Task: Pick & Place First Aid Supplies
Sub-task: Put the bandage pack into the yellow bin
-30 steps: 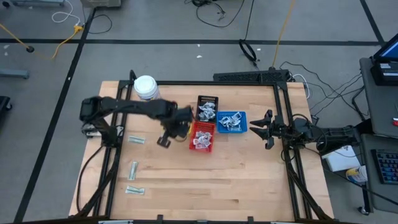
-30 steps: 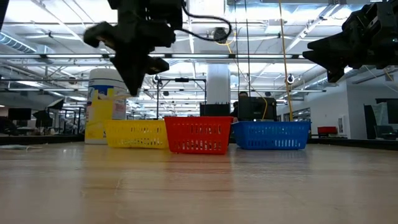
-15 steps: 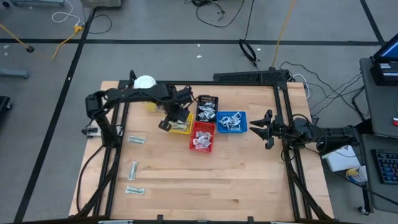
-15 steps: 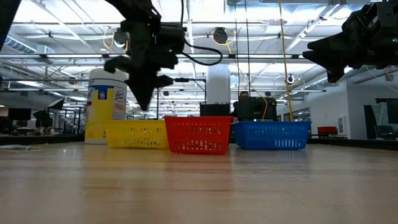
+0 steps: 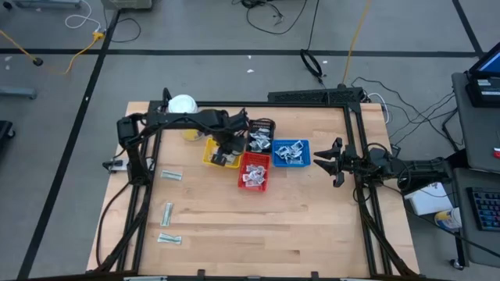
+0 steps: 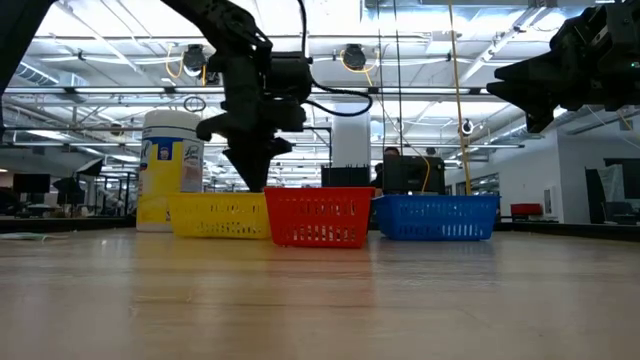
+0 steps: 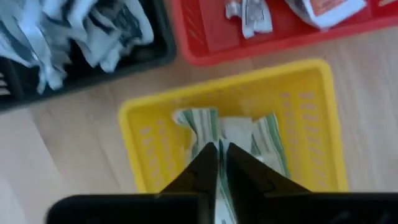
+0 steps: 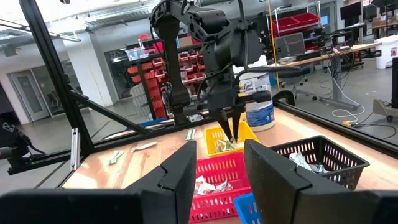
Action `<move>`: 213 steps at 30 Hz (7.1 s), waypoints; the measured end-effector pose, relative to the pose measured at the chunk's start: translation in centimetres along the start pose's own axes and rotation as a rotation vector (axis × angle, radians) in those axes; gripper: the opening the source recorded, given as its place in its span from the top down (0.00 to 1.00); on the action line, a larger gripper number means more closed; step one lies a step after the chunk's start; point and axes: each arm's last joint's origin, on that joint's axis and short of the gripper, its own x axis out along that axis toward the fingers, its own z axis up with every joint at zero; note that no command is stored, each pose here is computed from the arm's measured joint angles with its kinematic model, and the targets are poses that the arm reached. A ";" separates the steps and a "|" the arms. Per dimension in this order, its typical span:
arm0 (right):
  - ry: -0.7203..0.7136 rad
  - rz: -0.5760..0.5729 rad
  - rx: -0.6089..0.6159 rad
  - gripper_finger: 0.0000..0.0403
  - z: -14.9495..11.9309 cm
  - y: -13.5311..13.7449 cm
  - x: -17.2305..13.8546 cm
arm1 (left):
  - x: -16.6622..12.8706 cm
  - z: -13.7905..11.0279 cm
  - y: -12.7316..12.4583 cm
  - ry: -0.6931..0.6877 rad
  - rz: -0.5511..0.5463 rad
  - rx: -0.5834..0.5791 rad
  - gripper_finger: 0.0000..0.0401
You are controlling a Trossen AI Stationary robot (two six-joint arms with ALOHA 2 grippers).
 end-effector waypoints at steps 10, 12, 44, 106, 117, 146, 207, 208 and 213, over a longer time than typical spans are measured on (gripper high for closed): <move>0.000 0.000 0.000 0.68 0.0 0.0 0.0 | -0.1 0.1 0.0 -0.011 0.004 0.020 0.56; 0.000 0.000 0.000 0.68 0.0 0.0 0.0 | -0.2 0.1 0.0 -0.010 0.007 0.004 0.50; 0.000 0.000 0.000 0.68 0.0 0.0 0.0 | -2.7 5.5 -17.8 0.040 -0.075 -0.101 0.44; 0.000 0.000 0.000 0.68 0.0 0.0 0.0 | 2.5 -6.0 -37.0 0.059 -0.159 -0.075 0.43; 0.000 0.000 0.000 0.68 0.0 0.0 0.0 | 3.9 -7.3 -36.5 0.039 -0.152 -0.089 0.48; 0.000 0.000 0.000 0.68 0.0 0.0 0.0 | -0.3 -7.6 -30.3 0.042 -0.213 -0.203 0.99; 0.000 0.000 0.000 0.68 0.0 0.0 0.0 | 0.7 -2.2 -1.5 0.089 0.073 -0.419 0.77; 0.000 0.000 0.000 0.68 0.0 0.0 0.0 | 0.7 -2.2 -1.4 0.089 0.073 -0.409 0.74; 0.000 0.000 0.000 0.68 0.0 0.0 0.0 | 0.7 -2.2 -1.4 0.085 0.066 -0.381 0.57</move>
